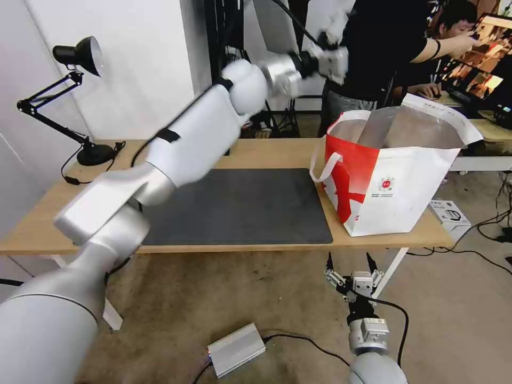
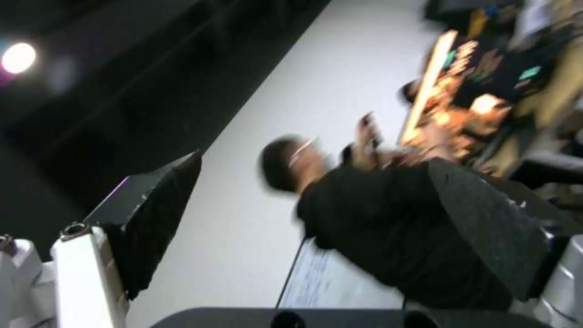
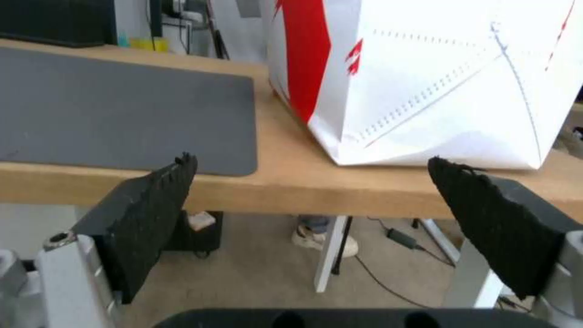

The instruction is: Pick up the trash from the table and place it into the takeout bag.

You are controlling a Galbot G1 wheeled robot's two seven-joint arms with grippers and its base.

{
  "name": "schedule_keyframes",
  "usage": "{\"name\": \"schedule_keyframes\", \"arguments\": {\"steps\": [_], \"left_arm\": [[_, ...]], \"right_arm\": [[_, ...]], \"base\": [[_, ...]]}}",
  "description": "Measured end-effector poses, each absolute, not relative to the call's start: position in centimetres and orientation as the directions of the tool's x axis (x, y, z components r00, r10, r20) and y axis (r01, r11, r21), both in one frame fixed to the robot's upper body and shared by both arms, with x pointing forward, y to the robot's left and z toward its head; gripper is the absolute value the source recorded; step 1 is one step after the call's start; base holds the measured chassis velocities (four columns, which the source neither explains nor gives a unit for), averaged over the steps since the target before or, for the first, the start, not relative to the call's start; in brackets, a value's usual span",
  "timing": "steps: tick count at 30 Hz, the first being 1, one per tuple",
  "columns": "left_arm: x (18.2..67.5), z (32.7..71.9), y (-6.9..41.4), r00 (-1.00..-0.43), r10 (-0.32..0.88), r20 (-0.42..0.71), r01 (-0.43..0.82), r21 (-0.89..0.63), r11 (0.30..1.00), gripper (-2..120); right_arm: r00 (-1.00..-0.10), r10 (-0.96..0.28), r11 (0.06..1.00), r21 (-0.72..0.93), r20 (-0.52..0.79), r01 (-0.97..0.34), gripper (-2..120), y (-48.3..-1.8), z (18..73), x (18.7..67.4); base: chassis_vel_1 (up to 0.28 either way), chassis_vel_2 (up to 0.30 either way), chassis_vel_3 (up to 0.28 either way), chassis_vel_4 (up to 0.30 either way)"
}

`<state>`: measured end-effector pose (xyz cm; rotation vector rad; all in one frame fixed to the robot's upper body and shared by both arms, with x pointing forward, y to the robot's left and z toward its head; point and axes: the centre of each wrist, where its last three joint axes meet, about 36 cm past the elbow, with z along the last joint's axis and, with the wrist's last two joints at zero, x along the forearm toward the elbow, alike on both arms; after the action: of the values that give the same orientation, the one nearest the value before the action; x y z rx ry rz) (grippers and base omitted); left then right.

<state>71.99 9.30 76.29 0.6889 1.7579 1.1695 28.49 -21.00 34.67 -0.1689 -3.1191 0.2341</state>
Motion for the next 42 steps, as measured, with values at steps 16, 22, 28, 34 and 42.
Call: {"name": "schedule_keyframes", "arguments": {"steps": [16,22,28,34,42], "left_arm": [[61.0,75.2,34.3,-0.786,0.414,-0.459,-0.076,0.736,0.672,100],[52.9,68.7,39.5,-0.873,0.289,-0.394,-0.070,0.687,0.723,100],[46.2,61.0,38.2,-0.928,0.210,-0.307,-0.010,0.585,0.811,100],[42.2,56.3,38.0,-0.955,0.134,-0.263,-0.017,0.503,0.864,100],[36.0,49.9,35.1,-0.978,0.050,-0.202,-0.028,0.368,0.930,100]], "right_arm": [[-0.995,0.100,0.982,-0.160,-0.007,0.100,99,-21.5,35.3,28.4],[-0.996,0.089,0.982,-0.165,-0.006,0.089,99,-21.4,35.3,28.4],[-0.995,0.101,0.981,-0.164,-0.009,0.101,99,-21.5,35.6,27.9],[-0.995,0.100,0.980,-0.171,-0.010,0.100,99,-21.8,35.7,27.9],[-0.995,0.095,0.980,-0.175,-0.012,0.096,99,-21.9,35.9,27.9]], "base": [[0.000,0.000,0.000,0.000],[0.000,0.000,0.000,0.000],[0.000,0.000,0.000,0.000],[0.000,0.000,0.000,0.000],[0.000,0.000,0.000,0.000]]}}
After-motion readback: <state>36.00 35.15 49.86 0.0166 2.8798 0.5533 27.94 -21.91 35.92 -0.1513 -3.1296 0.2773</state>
